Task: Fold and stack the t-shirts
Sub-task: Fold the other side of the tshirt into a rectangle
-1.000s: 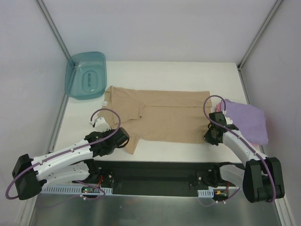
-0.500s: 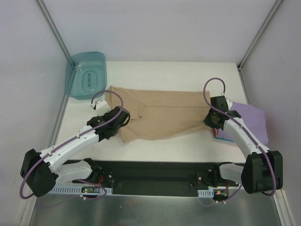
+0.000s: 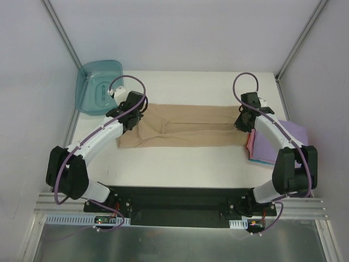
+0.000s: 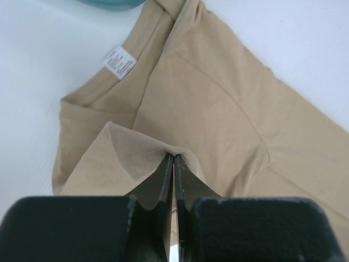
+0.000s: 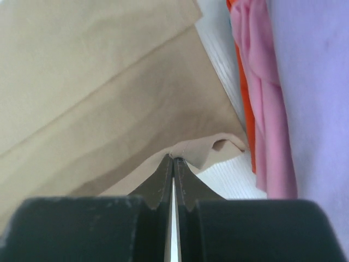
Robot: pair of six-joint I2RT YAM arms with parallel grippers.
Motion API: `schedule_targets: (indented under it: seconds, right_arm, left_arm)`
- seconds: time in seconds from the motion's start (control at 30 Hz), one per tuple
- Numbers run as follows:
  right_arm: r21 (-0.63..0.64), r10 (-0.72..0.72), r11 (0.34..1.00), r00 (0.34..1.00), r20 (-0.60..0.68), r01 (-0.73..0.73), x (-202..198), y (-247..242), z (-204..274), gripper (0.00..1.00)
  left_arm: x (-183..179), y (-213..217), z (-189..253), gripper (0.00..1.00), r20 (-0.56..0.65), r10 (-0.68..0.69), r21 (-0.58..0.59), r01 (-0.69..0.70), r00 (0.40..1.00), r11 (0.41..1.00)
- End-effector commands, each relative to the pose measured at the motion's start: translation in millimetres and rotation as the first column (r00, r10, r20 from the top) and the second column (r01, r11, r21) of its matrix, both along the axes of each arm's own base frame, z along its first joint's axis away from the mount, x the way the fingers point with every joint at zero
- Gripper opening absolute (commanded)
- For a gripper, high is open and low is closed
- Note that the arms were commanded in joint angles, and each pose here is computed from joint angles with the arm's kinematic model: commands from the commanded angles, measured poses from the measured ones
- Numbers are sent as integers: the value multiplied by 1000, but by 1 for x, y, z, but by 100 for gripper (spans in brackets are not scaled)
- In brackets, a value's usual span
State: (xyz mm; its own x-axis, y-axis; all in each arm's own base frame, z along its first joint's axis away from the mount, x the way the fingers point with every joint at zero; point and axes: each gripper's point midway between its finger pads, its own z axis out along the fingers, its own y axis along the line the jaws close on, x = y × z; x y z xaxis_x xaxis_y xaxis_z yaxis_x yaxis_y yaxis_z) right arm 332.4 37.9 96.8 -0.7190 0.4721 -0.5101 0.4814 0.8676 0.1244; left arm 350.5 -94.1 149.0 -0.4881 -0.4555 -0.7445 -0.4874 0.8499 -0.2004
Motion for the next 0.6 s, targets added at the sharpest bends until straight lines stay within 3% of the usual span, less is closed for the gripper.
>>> schedule_targets:
  seconds: [0.0, 0.27, 0.33, 0.37, 0.47, 0.5, 0.57]
  right_arm:
    - [-27, -29, 999, 999, 30, 29, 30, -9, 15, 1]
    - [-61, -45, 997, 998, -48, 42, 69, -15, -8, 3]
    - [-71, -53, 996, 996, -66, 48, 73, -16, -10, 8]
    - [-91, -61, 994, 996, -64, 55, 80, -19, -11, 10]
    - [-113, -41, 993, 998, -54, 35, 91, -22, -4, 34]
    - [-110, -23, 994, 998, -55, 17, 91, -20, -3, 55]
    - [-105, 29, 994, 998, -49, -34, 91, -14, 2, 76]
  left_arm:
    - [40, -5, 7, 0, 2, -56, 27, 56, 998, 998]
    - [90, 0, -14, 0, -61, -54, 41, 57, 997, 998]
    - [107, 0, -20, 0, -72, -55, 38, 57, 996, 998]
    - [114, 0, -20, 5, -74, -65, 54, 69, 995, 996]
    - [134, -2, -24, 50, -90, -95, 77, 102, 991, 992]
    - [136, -5, -25, 73, -97, -110, 70, 117, 989, 991]
    - [128, -12, -28, 86, -109, -134, 25, 137, 985, 990]
